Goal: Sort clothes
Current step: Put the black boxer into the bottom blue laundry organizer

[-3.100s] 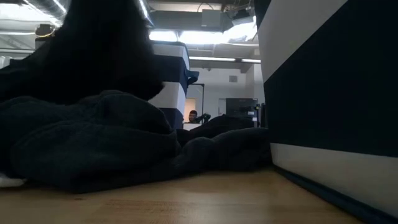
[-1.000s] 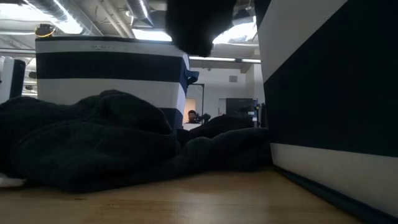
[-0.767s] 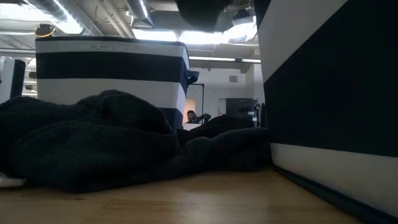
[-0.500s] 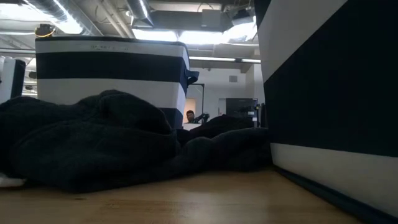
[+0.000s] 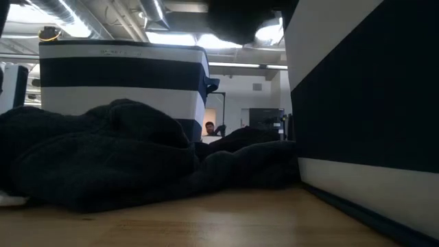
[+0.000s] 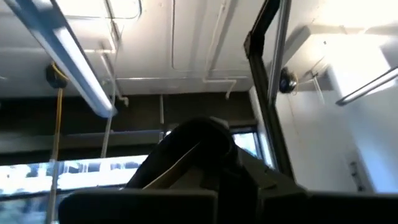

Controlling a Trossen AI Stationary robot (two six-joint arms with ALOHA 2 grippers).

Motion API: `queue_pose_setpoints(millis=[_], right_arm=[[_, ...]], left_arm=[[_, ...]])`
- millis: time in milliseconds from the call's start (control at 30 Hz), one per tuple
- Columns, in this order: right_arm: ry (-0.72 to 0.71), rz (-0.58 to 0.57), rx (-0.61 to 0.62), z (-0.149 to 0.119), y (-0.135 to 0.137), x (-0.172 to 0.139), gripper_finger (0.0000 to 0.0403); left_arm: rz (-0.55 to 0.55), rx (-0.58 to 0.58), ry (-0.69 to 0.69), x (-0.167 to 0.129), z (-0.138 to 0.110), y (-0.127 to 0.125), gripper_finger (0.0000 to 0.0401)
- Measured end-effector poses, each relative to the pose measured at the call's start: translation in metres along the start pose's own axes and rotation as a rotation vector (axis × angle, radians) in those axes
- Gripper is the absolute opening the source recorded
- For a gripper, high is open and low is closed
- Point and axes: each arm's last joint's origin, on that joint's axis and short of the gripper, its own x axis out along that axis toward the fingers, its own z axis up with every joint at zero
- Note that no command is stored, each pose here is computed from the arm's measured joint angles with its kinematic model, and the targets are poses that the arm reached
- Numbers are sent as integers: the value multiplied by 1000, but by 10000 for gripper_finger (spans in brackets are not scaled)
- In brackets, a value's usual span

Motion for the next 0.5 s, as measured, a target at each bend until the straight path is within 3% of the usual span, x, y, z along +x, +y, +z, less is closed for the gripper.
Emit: queue_pose_setpoints(millis=[267,500], right_arm=[[2,0,0,0,0,0,35],[3,-1,-7,0,0,0,35]], left_arm=[[-14,-135,120,3,-43,6,10],[-79,-192,269,1,-58,-2,10]])
